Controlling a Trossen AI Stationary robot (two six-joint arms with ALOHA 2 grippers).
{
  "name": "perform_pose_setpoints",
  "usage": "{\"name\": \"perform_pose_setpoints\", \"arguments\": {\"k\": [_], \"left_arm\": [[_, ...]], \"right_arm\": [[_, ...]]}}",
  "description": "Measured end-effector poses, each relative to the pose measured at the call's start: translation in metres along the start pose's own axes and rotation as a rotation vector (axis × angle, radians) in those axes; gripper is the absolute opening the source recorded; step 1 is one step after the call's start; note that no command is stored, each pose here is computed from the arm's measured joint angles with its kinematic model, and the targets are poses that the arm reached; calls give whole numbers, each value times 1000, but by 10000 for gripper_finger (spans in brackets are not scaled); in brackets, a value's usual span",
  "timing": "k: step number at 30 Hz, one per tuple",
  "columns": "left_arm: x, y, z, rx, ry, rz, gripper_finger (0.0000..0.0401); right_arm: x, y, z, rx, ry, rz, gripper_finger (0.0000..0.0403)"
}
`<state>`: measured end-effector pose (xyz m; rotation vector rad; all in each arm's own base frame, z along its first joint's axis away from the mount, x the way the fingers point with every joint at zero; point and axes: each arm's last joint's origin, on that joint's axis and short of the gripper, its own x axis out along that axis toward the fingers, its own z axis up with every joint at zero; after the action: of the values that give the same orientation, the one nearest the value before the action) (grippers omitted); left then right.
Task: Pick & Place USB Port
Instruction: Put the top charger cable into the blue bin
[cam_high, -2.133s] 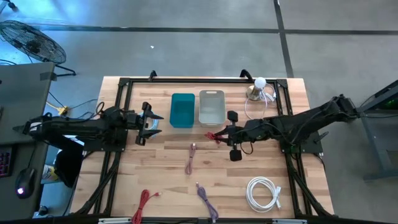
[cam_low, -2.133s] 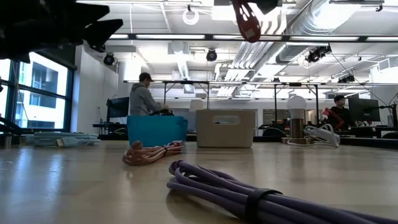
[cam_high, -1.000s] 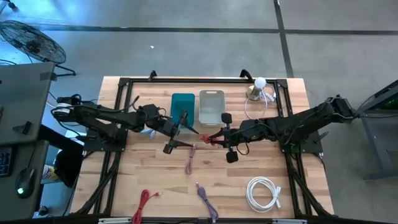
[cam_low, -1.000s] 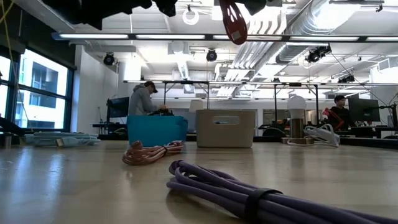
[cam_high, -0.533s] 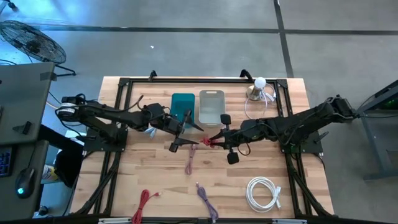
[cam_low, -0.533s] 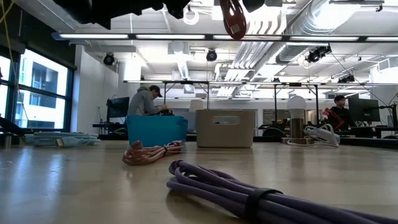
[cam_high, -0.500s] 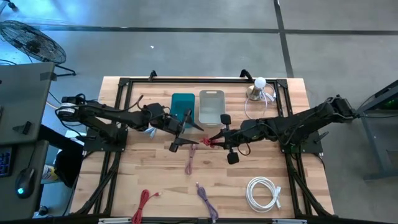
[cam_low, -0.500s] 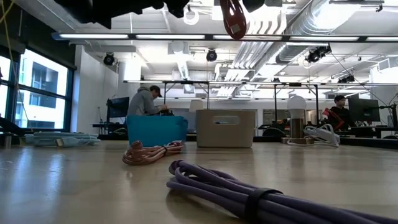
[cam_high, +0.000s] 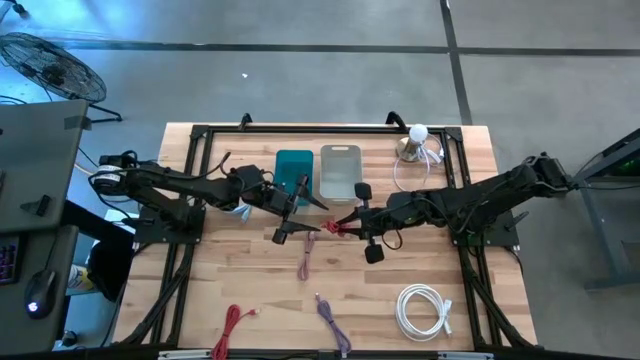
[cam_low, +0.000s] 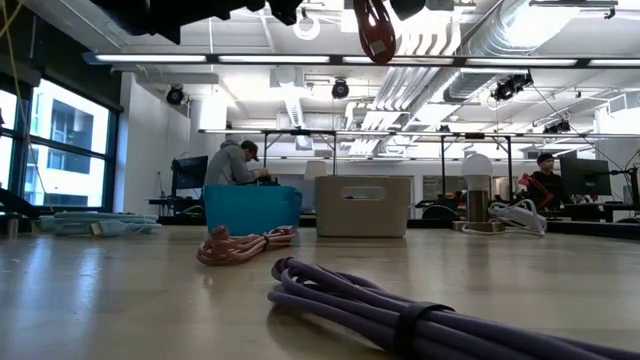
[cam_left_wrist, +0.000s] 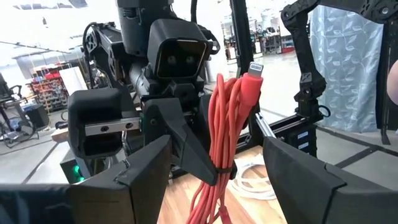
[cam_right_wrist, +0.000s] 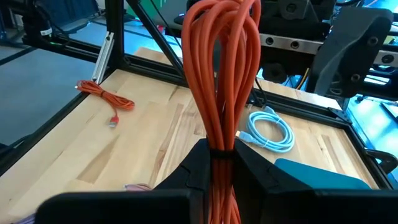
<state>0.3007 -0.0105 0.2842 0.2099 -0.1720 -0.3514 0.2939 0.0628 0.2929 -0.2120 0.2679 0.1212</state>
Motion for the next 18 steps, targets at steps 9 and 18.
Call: {"name": "perform_pose_setpoints", "arguments": {"k": [9, 18], "left_arm": [[0, 0, 1, 2, -6, 1, 248], [17, 4, -9, -20, -13, -25, 248]], "right_arm": [[0, -4, -1, 6, 2, -9, 34], [1, -7, -1, 11, -1, -4, 34]]}}
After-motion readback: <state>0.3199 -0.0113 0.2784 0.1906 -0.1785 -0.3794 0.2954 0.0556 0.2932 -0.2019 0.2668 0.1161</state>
